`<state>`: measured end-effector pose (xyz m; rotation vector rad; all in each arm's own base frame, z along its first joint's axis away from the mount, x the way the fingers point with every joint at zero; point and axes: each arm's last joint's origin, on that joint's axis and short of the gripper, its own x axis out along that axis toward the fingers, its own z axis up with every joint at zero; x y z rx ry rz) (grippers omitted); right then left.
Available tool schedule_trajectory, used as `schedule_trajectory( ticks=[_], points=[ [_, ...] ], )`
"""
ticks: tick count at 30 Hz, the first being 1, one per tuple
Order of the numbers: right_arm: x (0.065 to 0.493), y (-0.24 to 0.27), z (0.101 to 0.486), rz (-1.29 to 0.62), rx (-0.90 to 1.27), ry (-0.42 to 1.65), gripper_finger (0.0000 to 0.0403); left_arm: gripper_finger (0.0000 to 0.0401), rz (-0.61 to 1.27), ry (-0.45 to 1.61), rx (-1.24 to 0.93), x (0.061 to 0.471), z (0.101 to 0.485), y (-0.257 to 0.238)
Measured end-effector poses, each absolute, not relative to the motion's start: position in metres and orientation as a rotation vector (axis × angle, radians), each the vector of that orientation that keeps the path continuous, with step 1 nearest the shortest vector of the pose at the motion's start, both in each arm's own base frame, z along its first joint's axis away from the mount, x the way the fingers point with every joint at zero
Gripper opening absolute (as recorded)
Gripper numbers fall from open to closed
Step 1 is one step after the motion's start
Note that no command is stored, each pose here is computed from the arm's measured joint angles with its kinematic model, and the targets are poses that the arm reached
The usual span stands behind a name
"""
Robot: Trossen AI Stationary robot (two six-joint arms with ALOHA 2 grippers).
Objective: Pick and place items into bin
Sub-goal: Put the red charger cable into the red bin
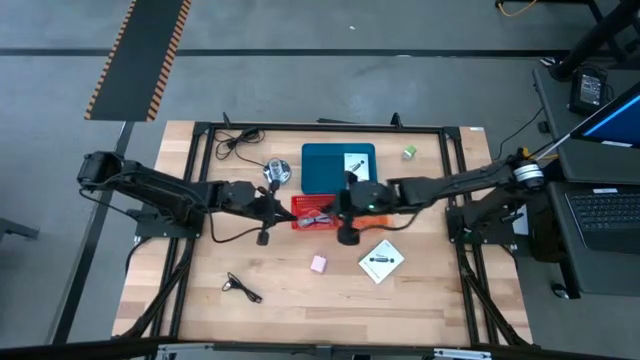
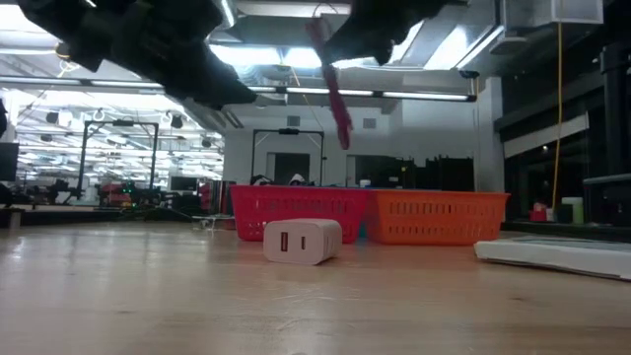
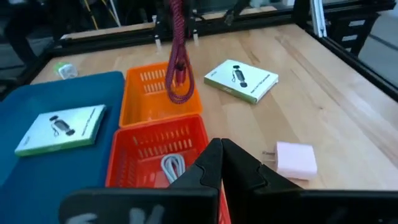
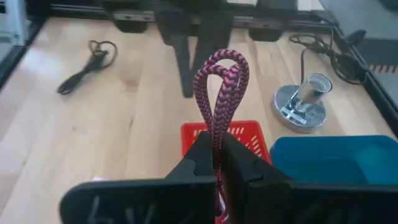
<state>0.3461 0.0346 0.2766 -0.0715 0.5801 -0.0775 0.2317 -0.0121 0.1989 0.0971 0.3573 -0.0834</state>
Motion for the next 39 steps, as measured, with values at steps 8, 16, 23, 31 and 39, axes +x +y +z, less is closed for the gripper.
schedule_trajectory(
  ticks=[8,16,23,31,39],
  points=[
    [0.388,0.021,0.261,-0.134,-0.047,0.707,0.0000,0.0002,-0.082,0.302,0.064,0.222,0.210,-0.014],
    [0.409,0.005,0.238,-0.190,-0.008,0.823,0.0000,0.0002,-0.106,0.309,0.084,0.221,0.209,-0.019],
    [0.409,-0.005,0.229,-0.232,0.033,0.877,0.0000,0.0002,-0.105,0.308,0.084,0.221,0.209,-0.019],
    [0.404,-0.014,0.226,-0.256,0.038,0.938,0.0000,0.0001,-0.086,0.308,0.087,0.222,0.209,-0.019],
    [0.403,-0.014,0.225,-0.245,0.014,0.953,0.0022,0.0001,-0.085,0.308,0.080,0.222,0.209,-0.018]
  ],
)
